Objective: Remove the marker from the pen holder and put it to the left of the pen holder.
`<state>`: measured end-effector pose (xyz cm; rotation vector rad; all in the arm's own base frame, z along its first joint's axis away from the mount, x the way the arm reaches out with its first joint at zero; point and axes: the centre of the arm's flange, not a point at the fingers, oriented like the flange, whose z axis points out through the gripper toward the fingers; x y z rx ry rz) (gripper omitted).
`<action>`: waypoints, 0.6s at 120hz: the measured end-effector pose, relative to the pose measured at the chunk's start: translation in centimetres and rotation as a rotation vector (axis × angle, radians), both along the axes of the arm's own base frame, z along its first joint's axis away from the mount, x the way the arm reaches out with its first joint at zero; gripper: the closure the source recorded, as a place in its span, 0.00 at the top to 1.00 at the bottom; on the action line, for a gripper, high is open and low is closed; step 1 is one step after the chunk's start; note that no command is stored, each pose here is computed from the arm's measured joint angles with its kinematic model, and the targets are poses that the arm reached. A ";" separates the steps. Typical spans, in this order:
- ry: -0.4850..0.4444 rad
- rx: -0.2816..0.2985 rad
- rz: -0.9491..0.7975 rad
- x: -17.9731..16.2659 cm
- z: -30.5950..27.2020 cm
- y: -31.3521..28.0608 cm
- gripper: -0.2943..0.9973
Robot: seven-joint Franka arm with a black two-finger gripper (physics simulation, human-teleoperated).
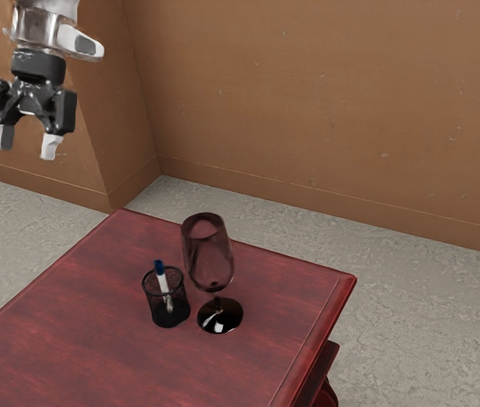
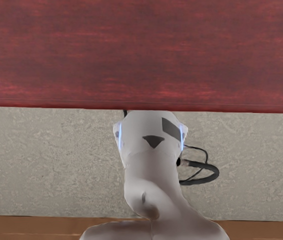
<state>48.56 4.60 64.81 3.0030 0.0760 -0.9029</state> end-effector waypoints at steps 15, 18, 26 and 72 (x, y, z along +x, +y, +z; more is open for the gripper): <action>-0.252 0.027 0.039 3.8 -1.7 4.5 0.77; -0.292 0.031 0.032 4.4 -1.6 4.7 0.77; -0.381 0.038 0.004 5.7 -1.2 4.2 0.77; -0.522 0.119 -0.403 -1.6 -10.4 -10.0 0.77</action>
